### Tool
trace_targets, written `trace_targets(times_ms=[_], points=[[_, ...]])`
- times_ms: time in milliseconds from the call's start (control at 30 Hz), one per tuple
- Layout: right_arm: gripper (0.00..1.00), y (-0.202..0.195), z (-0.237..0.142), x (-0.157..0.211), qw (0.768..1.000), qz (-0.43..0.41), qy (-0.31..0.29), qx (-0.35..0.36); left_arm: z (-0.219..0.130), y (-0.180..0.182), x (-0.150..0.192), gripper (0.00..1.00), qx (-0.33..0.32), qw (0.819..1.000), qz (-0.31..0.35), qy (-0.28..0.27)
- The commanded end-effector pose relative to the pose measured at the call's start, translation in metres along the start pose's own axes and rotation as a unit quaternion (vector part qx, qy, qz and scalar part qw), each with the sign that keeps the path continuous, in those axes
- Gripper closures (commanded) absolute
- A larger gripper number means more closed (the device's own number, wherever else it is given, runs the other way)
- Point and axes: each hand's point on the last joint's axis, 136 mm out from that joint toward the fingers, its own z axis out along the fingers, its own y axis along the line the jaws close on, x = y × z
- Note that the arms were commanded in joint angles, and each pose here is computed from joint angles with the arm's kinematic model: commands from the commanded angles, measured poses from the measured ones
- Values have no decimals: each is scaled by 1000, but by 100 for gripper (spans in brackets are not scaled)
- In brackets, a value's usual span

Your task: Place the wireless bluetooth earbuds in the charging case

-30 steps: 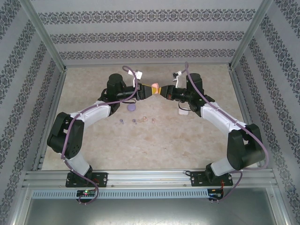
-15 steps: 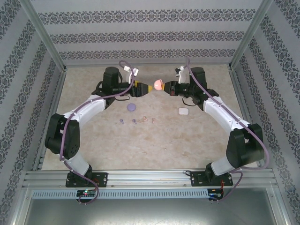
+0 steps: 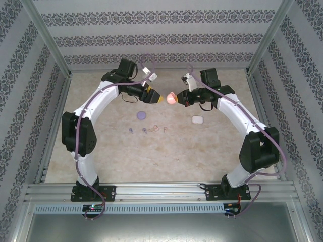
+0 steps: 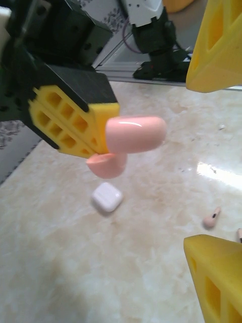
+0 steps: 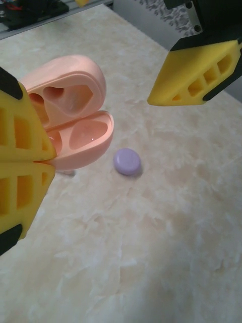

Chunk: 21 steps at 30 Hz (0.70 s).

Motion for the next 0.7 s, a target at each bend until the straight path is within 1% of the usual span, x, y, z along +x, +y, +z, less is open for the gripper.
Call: trace_targets(times_ms=[0,400,667], points=[[100,6,6,10,999,-31,31,-4,-6,-20,18,28,42,998,-7,38],[100,32,27,5,996,-62,55,-15,17,-33,28,32,74,995,-5,64],[100,38,31,4,996,-65,55,-17,19,-35,28,42,82,995,-2,63]])
